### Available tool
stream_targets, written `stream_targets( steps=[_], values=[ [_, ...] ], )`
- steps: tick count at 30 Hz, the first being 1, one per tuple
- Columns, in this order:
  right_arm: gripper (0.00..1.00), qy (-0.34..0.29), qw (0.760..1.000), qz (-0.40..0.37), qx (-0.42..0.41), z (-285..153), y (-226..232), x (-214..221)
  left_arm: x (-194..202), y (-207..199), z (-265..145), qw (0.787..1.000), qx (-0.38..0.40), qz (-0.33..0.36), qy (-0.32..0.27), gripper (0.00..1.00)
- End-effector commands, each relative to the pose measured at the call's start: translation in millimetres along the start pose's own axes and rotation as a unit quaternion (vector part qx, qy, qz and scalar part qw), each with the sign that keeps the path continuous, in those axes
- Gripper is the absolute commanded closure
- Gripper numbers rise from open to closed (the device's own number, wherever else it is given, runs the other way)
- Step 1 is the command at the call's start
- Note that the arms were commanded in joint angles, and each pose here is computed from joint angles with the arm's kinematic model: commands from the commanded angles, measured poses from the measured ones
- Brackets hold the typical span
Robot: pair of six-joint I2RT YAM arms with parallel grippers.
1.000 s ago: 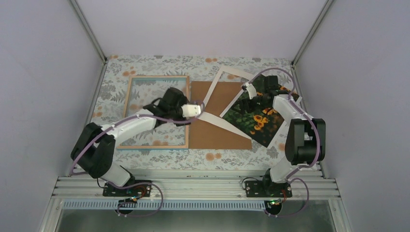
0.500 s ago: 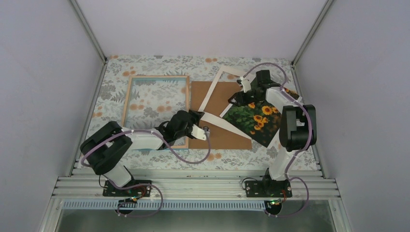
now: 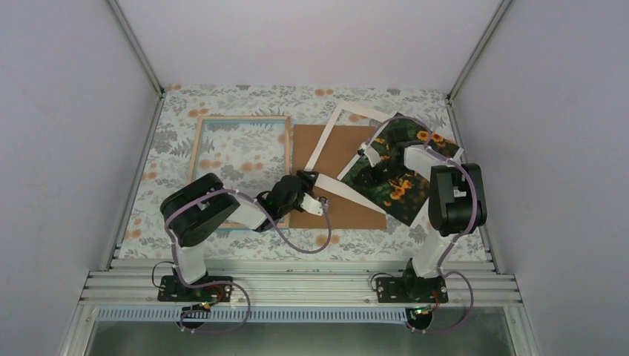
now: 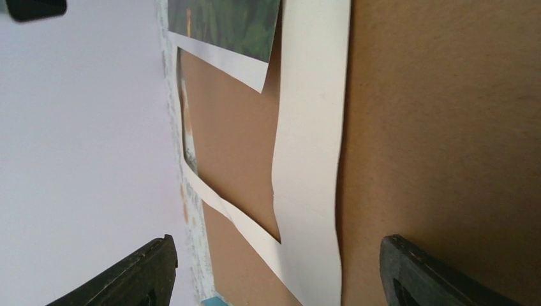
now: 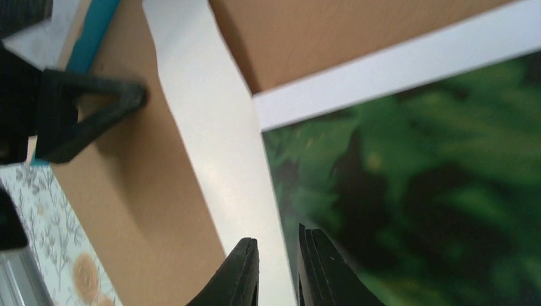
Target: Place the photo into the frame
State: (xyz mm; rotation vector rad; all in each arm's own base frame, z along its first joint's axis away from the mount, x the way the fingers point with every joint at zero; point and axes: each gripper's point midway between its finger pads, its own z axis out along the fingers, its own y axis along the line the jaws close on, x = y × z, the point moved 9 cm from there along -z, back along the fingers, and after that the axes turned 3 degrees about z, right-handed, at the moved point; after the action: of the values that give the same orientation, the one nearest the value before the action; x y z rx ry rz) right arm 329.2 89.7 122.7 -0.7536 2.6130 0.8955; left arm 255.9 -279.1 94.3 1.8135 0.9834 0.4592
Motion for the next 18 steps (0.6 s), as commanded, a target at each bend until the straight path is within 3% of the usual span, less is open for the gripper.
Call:
stream_targets(
  steps=[1, 7, 13, 18],
  values=[
    [0.84, 0.039, 0.999, -0.035, 0.001, 5.8, 9.0, 24.7, -3.3, 5.5, 11.3, 0.999, -0.033, 0.008, 0.004, 0.21],
    [0.9, 0.109, 0.993, -0.03, 0.026, 36.2, -11.8, 57.2, -4.6, 0.7, 24.3, 0.999, -0.037, 0.028, 0.004, 0.22],
    [0.92, 0.128, 0.99, -0.036, 0.041, 43.8, -17.3, 71.2, -6.8, 2.5, 34.9, 0.998, -0.052, 0.04, 0.002, 0.25],
    [0.93, 0.126, 0.99, -0.037, 0.041, 43.9, -16.8, 71.3, -8.9, 9.9, 41.6, 0.997, -0.068, 0.042, 0.002, 0.35]
  ],
)
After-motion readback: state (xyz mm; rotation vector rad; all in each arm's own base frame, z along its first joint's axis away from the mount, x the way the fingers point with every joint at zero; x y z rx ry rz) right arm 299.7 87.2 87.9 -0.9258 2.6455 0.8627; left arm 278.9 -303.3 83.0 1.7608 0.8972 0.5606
